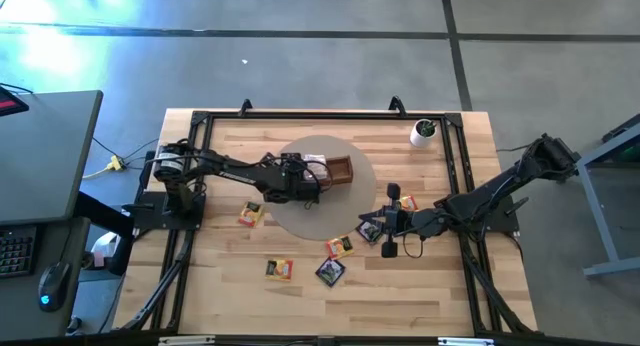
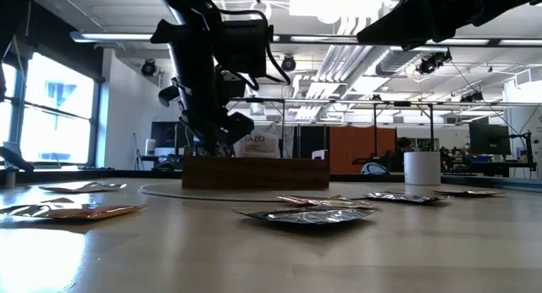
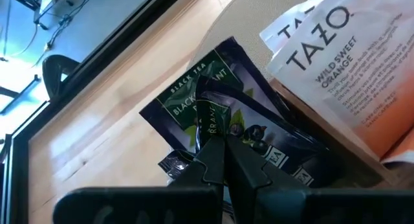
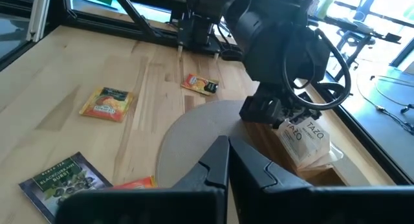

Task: Pick & Place Tea
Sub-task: Put the purple tea bag into the left section of the wooden organizer

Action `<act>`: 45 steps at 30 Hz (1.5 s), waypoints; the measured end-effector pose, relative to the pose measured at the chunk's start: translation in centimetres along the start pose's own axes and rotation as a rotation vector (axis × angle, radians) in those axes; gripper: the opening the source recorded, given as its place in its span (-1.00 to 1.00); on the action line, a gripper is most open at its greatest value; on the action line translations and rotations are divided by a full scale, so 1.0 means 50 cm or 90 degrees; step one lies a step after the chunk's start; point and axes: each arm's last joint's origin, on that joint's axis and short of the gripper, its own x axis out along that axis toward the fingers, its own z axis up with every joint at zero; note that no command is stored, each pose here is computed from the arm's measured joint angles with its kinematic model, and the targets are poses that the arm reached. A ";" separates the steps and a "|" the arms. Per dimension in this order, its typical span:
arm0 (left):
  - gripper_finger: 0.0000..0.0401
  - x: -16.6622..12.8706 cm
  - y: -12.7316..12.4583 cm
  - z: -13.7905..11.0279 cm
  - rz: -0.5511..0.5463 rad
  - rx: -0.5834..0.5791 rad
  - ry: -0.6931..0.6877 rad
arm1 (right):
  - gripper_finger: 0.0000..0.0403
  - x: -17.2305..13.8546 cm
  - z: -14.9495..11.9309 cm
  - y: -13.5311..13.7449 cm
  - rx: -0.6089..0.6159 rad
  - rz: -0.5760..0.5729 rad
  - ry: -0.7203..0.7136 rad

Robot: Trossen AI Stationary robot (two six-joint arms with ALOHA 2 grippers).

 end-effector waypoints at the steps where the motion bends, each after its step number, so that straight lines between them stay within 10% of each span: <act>1: -1.00 0.000 0.000 0.000 -0.001 0.000 0.001 | -0.99 0.000 0.000 0.000 0.000 0.000 0.000; 9: -0.90 0.000 -0.002 -0.002 -0.023 0.011 0.023 | -0.96 0.000 0.000 0.000 0.000 0.000 0.000; 25: 0.00 -0.031 -0.004 0.039 -0.073 0.044 0.054 | -0.98 0.000 0.000 0.000 0.004 0.002 0.000; 36: -0.09 -0.153 0.038 0.108 -0.109 0.065 0.149 | -0.79 0.000 -0.014 0.001 -0.021 0.015 0.040; 45: -0.12 -0.303 0.079 0.043 -0.092 0.023 0.036 | -0.39 -0.001 -0.054 0.001 0.035 0.021 0.156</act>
